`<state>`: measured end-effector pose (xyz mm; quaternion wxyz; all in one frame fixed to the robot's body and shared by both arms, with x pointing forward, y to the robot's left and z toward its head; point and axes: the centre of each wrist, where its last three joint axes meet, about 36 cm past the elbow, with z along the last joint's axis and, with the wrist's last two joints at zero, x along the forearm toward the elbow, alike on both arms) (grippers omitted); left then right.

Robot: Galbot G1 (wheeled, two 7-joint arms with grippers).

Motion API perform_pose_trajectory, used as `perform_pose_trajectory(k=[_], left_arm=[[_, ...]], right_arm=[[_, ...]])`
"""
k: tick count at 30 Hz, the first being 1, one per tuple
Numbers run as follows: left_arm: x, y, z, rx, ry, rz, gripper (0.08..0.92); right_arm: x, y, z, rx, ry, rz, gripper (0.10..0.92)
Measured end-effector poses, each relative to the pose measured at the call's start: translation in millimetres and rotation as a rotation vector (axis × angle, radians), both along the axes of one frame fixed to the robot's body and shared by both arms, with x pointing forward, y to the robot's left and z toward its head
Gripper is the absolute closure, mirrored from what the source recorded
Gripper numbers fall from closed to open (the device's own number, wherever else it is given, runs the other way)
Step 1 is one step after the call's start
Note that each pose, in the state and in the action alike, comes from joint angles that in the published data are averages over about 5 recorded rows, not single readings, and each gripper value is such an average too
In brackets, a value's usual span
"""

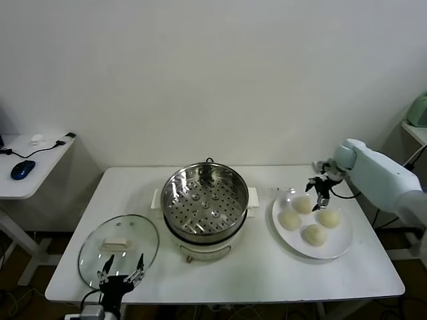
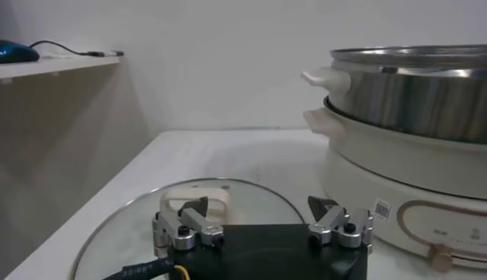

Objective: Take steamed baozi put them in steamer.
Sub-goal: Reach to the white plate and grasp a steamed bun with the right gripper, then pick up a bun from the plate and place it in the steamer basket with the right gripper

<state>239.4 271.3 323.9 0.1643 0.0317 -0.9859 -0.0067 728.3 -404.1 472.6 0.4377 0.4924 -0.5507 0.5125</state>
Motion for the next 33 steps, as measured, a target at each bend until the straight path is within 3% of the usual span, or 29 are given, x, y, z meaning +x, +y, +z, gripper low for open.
perform_pose_trajectory(k=[13,22,33], left_arm=[[-2,-2,-2,0.004,0.005,-0.009,0.177],[-3,-5,-3,0.006,0.012,-0.017,0.177],[-4,-11,1,-0.005,0.003,-0.016,0.177]], right_arm=[[9,13,-13,-0.036,0.01,-0.035,0.246],[10,13,-12,-0.033,0.025,-0.045,0.381],[21,26,43,-0.022,0.0,0.044,0.461]])
